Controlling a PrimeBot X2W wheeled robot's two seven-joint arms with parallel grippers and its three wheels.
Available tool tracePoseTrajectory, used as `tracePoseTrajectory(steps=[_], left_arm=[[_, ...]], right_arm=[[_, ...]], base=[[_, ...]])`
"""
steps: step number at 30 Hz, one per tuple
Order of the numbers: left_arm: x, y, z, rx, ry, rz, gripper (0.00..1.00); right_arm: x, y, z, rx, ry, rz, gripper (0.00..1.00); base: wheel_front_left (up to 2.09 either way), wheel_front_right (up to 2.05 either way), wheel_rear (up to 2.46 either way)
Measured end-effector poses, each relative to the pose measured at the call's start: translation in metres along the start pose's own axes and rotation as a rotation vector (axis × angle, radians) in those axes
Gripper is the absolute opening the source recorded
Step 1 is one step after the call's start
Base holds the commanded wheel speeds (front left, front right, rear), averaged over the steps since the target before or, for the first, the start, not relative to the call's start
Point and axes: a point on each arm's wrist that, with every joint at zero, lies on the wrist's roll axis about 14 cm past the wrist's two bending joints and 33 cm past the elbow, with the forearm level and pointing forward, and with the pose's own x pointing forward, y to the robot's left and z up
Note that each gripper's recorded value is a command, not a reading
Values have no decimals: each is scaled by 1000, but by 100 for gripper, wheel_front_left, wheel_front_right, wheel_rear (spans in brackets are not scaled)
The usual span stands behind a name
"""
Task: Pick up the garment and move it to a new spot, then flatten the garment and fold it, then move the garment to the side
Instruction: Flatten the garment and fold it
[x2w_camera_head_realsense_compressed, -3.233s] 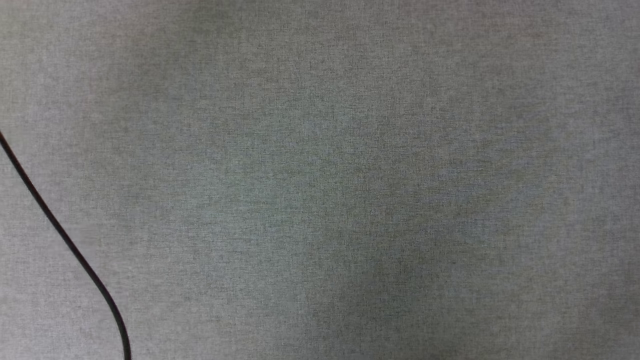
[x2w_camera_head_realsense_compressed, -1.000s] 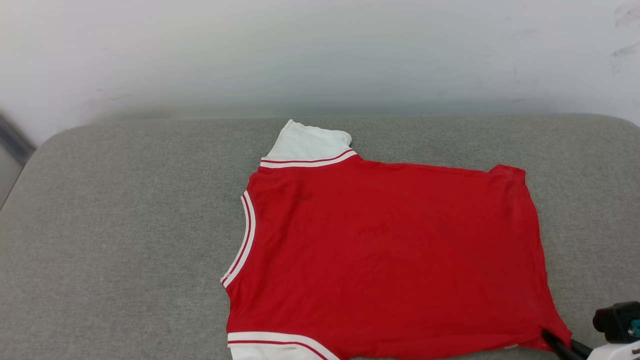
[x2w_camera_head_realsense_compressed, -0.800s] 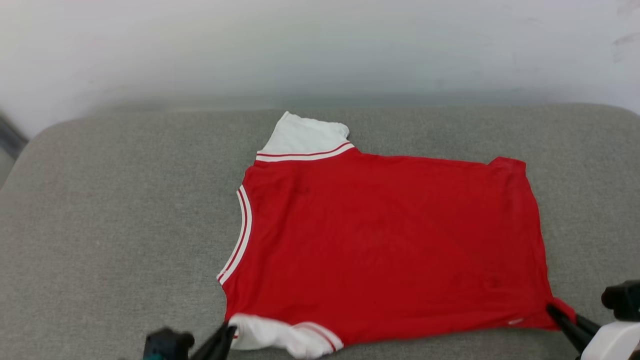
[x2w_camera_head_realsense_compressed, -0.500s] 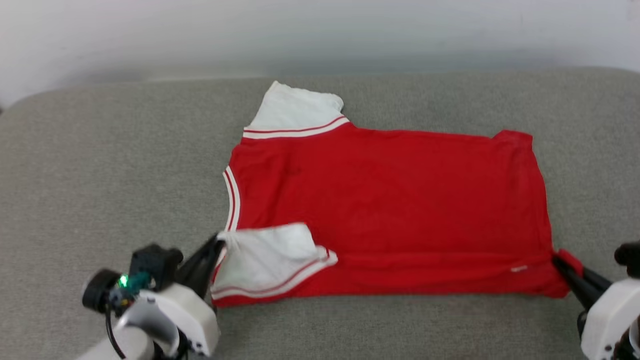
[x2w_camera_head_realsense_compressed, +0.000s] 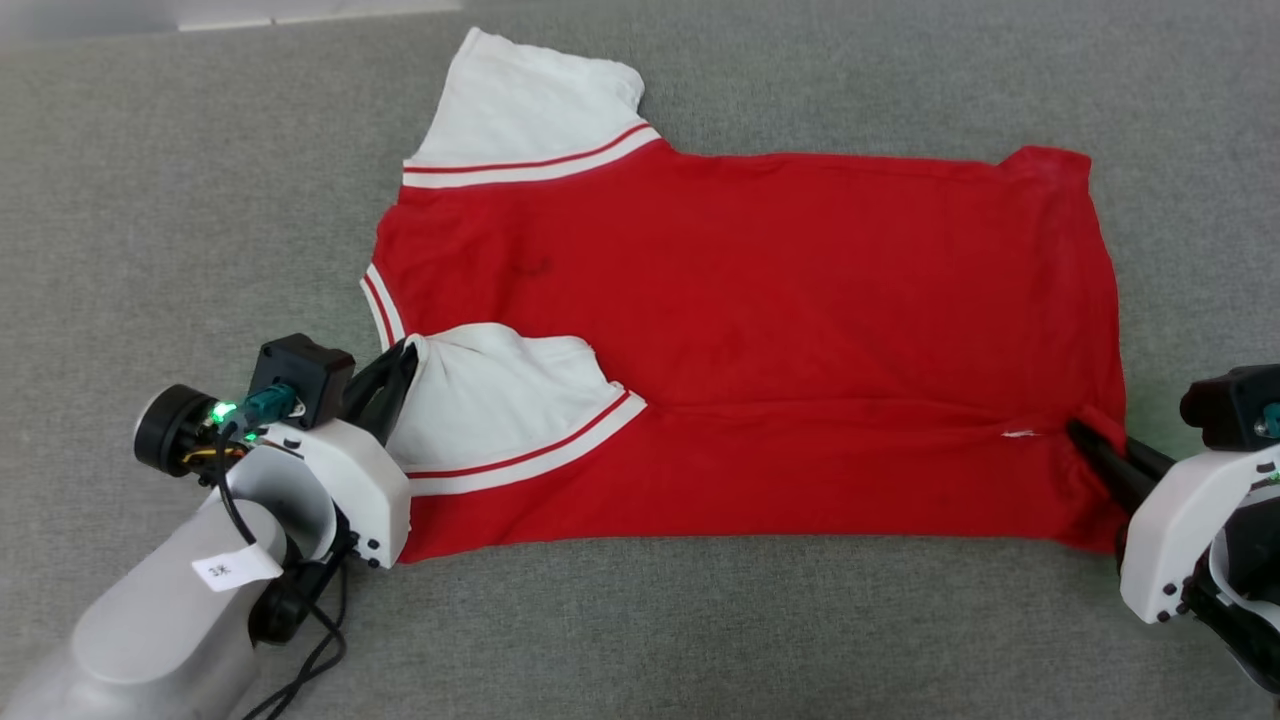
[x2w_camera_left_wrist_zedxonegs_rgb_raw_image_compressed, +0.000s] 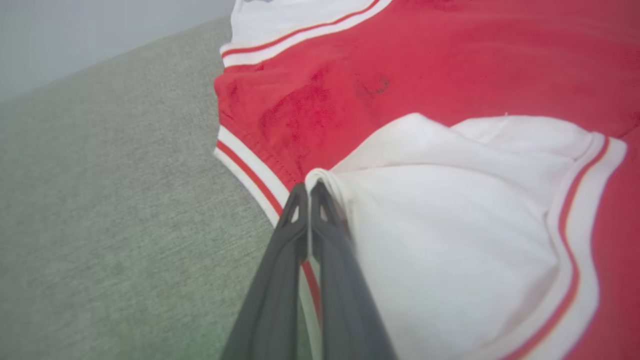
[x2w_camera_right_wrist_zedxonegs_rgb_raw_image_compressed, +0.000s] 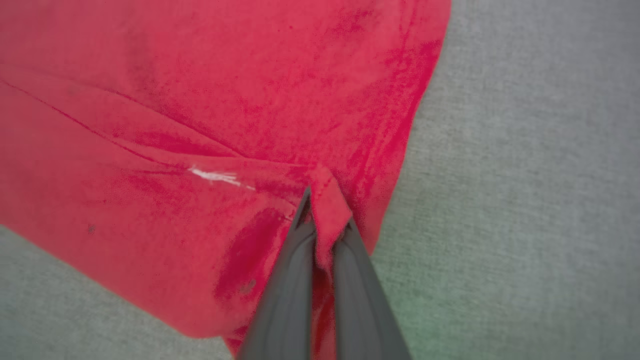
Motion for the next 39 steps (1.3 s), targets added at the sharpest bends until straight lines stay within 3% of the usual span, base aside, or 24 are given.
tracePoseTrajectory(steps=[4,9,10,11,16,22,26,33,39], left_arm=[[11,-1,-32,-34,84,-12,0],[16,-1,-40,-100,98,-16,0],[15,1,-39,-106,90,-7,16],[14,2,-39,-99,90,-3,100],[3,10,-22,-66,55,14,100],[-14,17,29,-2,-2,15,100],[-32,24,53,37,39,15,100],[-52,15,55,67,263,-58,100],[-66,1,19,54,538,-132,100]], right_arm=[[12,-2,-14,6,43,0,0],[15,2,-21,9,57,10,0],[14,2,-18,8,46,10,82],[14,3,-13,2,30,13,100],[4,4,8,-15,-51,14,100],[-15,5,35,-42,-145,12,100],[-24,12,50,-69,-191,22,100],[-31,23,62,-86,-220,39,100],[-31,28,61,-81,-212,47,100]], base=[[0,0,0],[0,0,0],[0,0,0],[0,0,0],[0,0,0],[0,0,0],[0,0,0],[0,0,0],[0,0,0]])
